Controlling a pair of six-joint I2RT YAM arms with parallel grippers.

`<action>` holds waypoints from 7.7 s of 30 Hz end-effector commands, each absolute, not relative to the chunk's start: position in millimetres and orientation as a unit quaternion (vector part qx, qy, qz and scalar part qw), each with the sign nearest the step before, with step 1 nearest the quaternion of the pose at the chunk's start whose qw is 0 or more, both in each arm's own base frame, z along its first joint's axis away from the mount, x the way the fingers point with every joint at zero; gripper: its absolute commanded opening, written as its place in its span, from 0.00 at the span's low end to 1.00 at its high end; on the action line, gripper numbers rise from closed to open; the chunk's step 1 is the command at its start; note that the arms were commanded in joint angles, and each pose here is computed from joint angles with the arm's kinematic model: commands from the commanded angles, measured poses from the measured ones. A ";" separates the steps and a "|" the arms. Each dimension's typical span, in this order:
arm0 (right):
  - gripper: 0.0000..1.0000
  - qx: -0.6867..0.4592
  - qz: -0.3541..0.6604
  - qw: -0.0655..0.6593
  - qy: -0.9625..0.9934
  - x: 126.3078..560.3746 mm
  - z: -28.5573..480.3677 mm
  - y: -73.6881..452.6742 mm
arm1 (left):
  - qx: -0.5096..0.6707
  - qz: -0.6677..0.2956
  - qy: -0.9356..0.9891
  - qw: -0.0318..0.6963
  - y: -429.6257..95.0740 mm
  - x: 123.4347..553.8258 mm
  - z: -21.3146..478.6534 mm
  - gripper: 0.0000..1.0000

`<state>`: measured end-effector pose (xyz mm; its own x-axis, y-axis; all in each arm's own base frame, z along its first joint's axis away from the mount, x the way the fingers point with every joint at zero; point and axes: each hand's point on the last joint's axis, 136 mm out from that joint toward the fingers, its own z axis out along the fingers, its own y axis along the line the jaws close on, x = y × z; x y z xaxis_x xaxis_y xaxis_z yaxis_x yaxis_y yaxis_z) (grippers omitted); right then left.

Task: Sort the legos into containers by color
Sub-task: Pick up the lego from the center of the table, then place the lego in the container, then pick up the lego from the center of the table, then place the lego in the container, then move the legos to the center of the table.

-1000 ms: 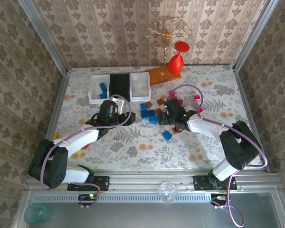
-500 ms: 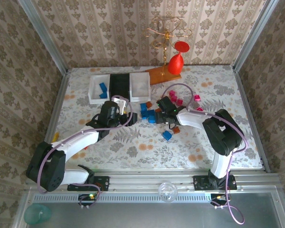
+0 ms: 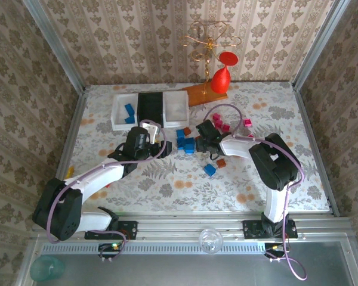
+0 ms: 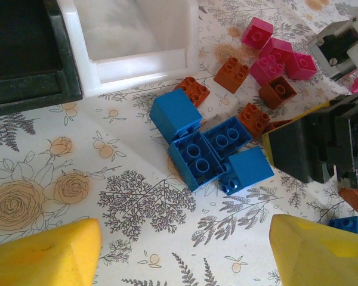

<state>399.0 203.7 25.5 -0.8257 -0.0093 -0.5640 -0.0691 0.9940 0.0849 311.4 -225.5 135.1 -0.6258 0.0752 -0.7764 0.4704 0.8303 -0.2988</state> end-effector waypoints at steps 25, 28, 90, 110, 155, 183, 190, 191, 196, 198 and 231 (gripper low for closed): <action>0.32 -0.074 0.246 0.443 0.859 497.6 141.5 350.0 | 0.027 -0.211 0.862 0.459 -125.7 307.5 172.2 0.86; 0.32 -0.093 0.267 0.426 0.860 507.6 135.3 374.0 | 0.017 -0.204 0.866 0.457 -116.3 308.0 167.4 0.87; 0.55 -0.137 0.089 0.269 0.949 409.3 40.2 226.2 | 0.180 -0.315 0.829 0.426 -218.3 280.1 180.2 0.85; 0.44 -0.161 0.078 0.265 0.948 432.5 18.8 231.5 | 0.176 -0.307 0.836 0.420 -216.8 282.6 171.9 0.85; 0.58 -0.149 0.336 0.444 0.817 556.3 191.0 428.4 | 0.017 -0.332 0.831 0.446 -137.7 321.8 204.6 0.88; 0.62 -0.115 0.168 0.336 0.920 459.0 77.7 278.7 | 0.123 -0.253 0.876 0.391 -218.8 326.2 131.9 0.78; 0.73 -0.116 0.179 0.318 0.924 468.7 59.5 292.8 | 0.124 -0.242 0.879 0.391 -212.8 321.8 128.6 0.78; 0.75 -0.116 0.180 0.315 0.925 469.6 56.3 293.8 | 0.124 -0.242 0.879 0.392 -212.4 321.9 129.0 0.78; 0.82 -0.119 0.177 0.305 0.928 472.7 47.7 296.8 | 0.124 -0.240 0.880 0.391 -211.4 321.6 127.6 0.78; 0.83 -0.118 0.177 0.303 0.929 473.0 45.6 296.9 | 0.124 -0.239 0.880 0.392 -210.7 321.7 127.6 0.78; 0.77 -0.177 0.343 0.327 0.862 416.4 83.2 326.5 | 0.092 -0.233 0.880 0.404 -186.3 321.2 117.8 0.77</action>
